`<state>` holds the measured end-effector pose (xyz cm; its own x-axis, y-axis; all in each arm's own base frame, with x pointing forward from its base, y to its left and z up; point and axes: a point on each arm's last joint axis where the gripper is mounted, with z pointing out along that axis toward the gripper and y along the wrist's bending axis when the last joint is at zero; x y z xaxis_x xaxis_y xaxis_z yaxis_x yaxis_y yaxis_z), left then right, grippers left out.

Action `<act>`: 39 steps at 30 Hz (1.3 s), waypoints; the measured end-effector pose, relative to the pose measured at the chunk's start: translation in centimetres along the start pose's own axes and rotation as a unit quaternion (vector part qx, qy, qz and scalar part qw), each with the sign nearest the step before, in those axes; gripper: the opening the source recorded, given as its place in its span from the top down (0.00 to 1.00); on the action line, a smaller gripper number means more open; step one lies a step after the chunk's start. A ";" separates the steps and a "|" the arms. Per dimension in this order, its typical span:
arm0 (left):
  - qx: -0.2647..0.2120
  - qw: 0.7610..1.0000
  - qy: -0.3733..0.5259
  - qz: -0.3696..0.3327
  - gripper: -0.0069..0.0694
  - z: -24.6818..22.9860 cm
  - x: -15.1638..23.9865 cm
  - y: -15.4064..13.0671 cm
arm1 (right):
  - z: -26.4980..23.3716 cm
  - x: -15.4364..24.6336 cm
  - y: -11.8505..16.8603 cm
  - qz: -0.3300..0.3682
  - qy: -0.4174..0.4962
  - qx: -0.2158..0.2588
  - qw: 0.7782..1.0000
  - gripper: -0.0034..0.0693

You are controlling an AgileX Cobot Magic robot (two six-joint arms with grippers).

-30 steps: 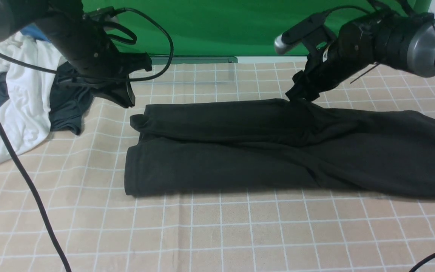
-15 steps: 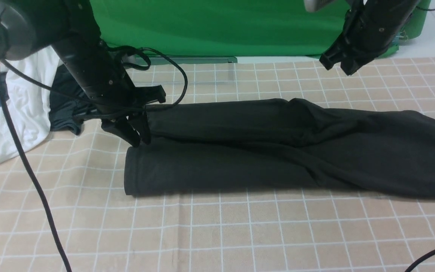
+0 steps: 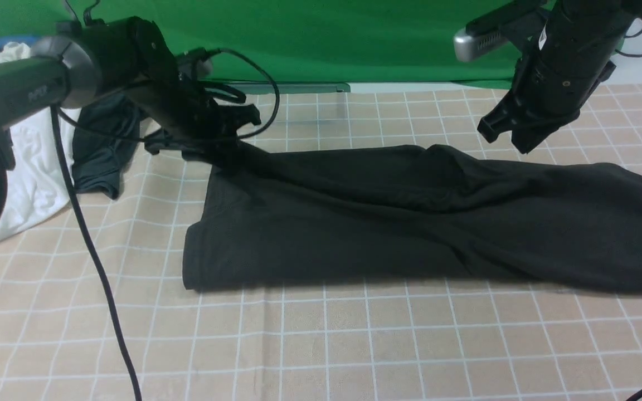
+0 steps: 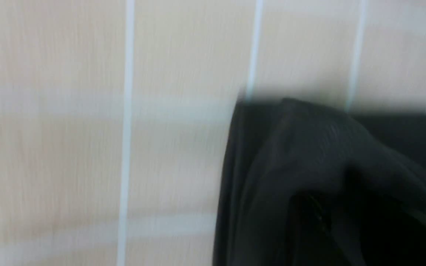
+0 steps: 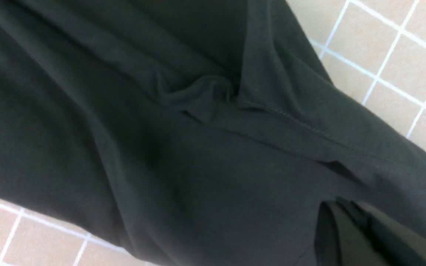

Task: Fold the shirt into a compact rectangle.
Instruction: 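Fold the black garment in half by bringing its near edge over to the far edge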

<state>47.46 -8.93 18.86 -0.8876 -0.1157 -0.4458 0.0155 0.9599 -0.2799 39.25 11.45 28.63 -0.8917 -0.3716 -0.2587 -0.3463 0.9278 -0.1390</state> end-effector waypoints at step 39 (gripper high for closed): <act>0.002 0.998 0.017 0.053 0.65 -8.4 -3.5 -2.6 | 10.3 -1.1 5.5 -0.195 -0.044 -0.063 0.978 0.44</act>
<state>46.67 -8.86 28.31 -0.8962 -0.0055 -0.4436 0.1112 0.9652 -0.2367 41.32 16.58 18.27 -0.6579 -0.6947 -0.2906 -0.6932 0.7095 -0.1268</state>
